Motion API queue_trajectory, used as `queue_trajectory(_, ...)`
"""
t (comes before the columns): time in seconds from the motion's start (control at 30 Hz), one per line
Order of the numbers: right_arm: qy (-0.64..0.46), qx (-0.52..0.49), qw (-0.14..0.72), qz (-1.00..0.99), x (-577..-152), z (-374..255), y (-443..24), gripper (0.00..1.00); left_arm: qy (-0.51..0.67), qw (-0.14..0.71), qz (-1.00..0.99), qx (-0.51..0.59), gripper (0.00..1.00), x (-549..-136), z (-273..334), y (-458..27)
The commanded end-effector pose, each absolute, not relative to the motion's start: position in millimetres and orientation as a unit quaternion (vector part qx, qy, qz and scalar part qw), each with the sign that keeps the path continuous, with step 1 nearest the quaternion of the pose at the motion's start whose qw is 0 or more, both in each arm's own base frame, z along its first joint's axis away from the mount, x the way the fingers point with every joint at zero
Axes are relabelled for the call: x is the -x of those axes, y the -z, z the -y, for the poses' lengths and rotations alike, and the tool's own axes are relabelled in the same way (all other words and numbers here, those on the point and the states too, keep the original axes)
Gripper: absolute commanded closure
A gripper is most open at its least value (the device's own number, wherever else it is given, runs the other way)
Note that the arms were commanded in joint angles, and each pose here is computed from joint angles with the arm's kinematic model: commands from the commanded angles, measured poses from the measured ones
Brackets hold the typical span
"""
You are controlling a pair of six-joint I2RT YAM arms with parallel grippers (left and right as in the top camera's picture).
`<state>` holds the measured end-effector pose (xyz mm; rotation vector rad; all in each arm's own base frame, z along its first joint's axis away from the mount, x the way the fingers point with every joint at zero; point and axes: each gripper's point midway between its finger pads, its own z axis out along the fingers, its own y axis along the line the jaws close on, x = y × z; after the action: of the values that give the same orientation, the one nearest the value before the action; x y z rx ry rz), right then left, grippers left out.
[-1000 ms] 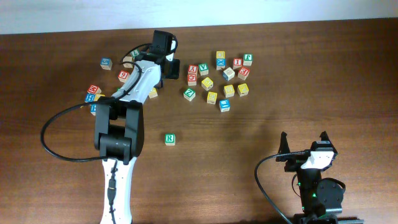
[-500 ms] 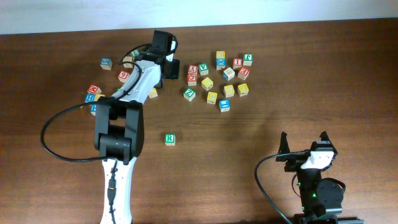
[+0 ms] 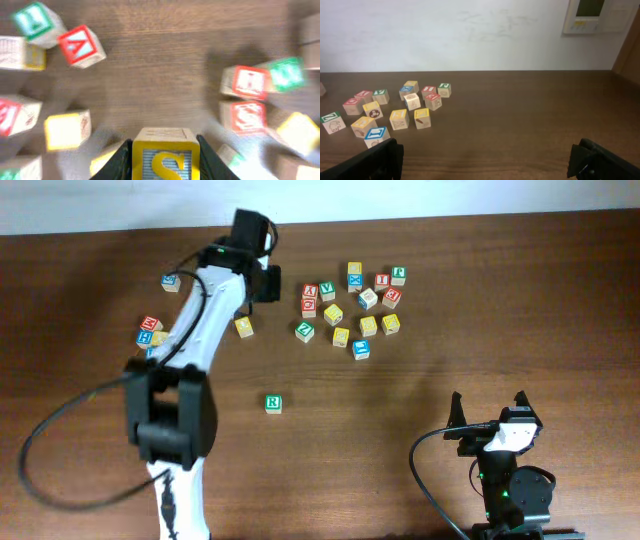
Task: Spell out RSS
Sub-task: 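Carry the S block and place it right of the R block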
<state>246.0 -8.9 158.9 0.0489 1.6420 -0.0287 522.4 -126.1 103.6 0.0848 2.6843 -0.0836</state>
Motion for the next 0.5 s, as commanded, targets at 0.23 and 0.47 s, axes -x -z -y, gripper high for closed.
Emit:
queue_trajectory(0.23, 0.018, -0.023, 0.679, -0.733, -245.8, 11.1, -156.1, 0.02, 0.119, 0.084, -0.989, 0.002, 0.76, -417.7, 153.1, -152.2)
queue_trajectory(0.47, 0.018, -0.023, 0.679, -0.733, -245.8, 11.1, -156.1, 0.02, 0.091, -0.015, -0.995, -0.043, 0.80, -354.2, 184.3, -136.6)
